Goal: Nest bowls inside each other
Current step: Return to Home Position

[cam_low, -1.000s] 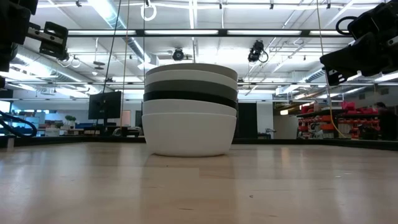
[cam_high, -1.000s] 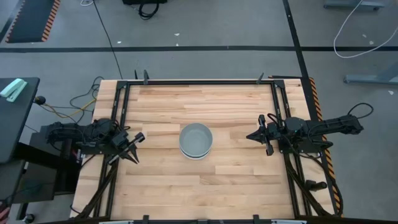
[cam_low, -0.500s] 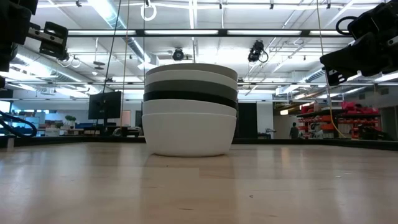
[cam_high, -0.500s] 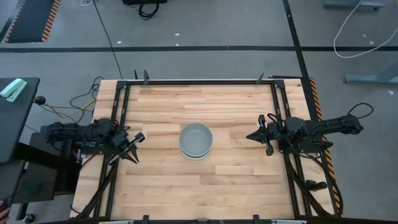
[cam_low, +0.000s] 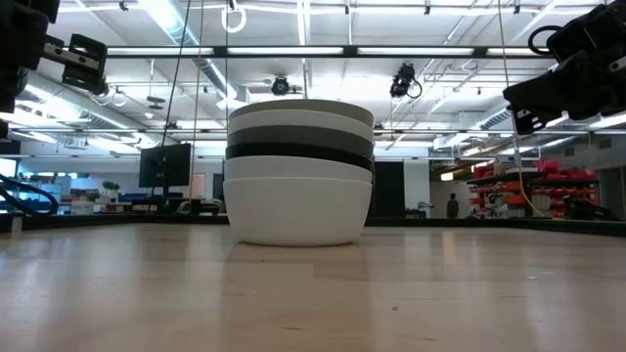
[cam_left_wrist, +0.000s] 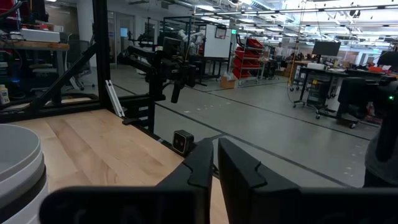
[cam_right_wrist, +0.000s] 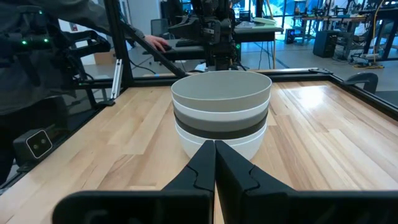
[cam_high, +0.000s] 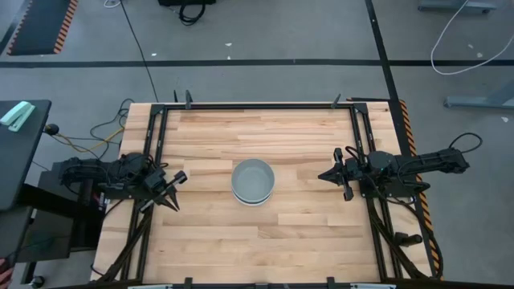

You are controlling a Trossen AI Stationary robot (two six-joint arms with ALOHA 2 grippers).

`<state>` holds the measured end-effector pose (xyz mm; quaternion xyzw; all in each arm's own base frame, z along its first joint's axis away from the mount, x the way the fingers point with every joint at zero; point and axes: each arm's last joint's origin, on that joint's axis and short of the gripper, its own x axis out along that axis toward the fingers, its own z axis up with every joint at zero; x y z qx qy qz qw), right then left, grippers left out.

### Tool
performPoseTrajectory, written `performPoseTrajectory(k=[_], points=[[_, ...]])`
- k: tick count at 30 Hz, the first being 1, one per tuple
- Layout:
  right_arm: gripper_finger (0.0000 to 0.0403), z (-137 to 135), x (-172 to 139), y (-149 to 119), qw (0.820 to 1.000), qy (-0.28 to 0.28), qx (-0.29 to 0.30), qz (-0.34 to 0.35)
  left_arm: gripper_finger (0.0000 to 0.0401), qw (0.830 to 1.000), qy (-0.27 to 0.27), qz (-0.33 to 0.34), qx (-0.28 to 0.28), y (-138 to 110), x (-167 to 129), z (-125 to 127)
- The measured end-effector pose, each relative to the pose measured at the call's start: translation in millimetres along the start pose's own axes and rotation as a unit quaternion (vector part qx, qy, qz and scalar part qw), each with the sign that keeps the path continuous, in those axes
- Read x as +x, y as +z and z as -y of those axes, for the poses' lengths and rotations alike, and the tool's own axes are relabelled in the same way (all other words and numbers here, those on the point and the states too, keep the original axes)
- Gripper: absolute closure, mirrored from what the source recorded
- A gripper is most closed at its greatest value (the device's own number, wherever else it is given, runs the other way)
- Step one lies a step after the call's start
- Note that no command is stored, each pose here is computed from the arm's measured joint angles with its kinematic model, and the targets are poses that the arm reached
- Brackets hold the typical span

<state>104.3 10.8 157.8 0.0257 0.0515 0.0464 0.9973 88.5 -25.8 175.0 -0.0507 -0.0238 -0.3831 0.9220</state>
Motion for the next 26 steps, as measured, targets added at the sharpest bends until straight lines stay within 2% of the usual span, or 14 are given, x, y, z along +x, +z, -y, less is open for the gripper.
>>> performPoseTrajectory(k=[8,19,26], points=[[0.0391,0.0,0.0,0.0,1.0,0.0,0.0,0.0,0.0361,1.0,0.0,0.0,0.0,0.0,0.0,0.0],[0.0391,0.0,0.0,0.0,1.0,0.0,0.0,0.0,0.0373,1.0,0.0,0.0,0.0,0.0,0.0,0.0],[0.0391,0.0,0.0,0.0,1.0,0.0,0.0,0.0,0.0363,1.0,0.0,0.0,0.0,0.0,0.0,0.0]])
